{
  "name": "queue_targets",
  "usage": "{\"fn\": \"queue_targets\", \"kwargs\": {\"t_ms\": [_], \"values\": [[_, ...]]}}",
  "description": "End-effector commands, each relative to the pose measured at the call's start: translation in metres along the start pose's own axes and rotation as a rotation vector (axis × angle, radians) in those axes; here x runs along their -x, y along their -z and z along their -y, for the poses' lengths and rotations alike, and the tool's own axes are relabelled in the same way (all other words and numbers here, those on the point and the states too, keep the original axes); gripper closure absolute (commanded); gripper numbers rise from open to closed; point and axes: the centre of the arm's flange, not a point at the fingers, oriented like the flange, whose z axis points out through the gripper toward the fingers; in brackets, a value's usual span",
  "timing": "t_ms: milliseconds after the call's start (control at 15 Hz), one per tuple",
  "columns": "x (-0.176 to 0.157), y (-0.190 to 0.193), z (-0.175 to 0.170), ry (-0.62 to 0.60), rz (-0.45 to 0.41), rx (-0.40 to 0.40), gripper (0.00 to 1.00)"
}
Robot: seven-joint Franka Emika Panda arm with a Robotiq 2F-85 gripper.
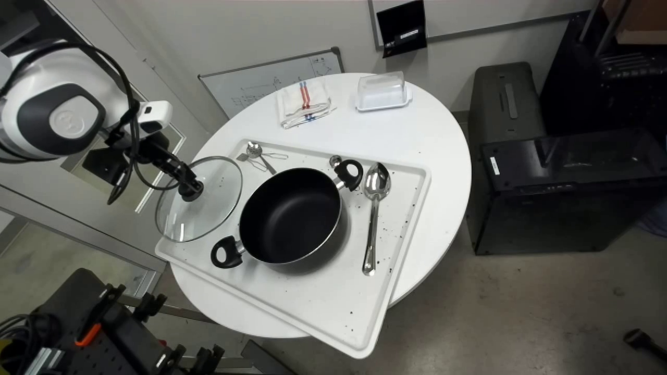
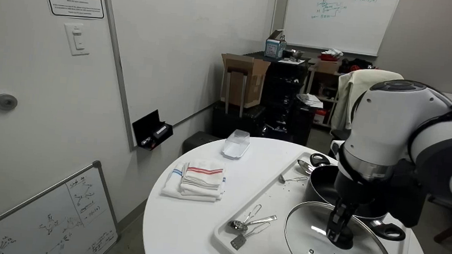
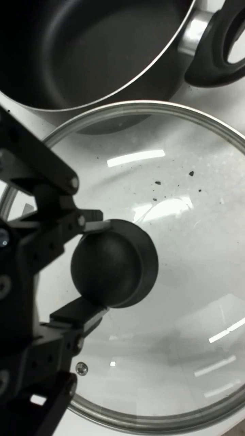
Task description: Put the lid on the pot
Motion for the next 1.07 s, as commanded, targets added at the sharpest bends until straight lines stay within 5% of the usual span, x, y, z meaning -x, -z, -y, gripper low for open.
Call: {"fn": "queue_targets", "kwargs": {"t_ms": [0, 1000], "values": [[0.011, 0.036, -0.013, -0.002, -0.029, -0.019, 0.76], [-0.025, 0.044, -0.169, -0.356, -0.023, 0.036, 0.76]]}}
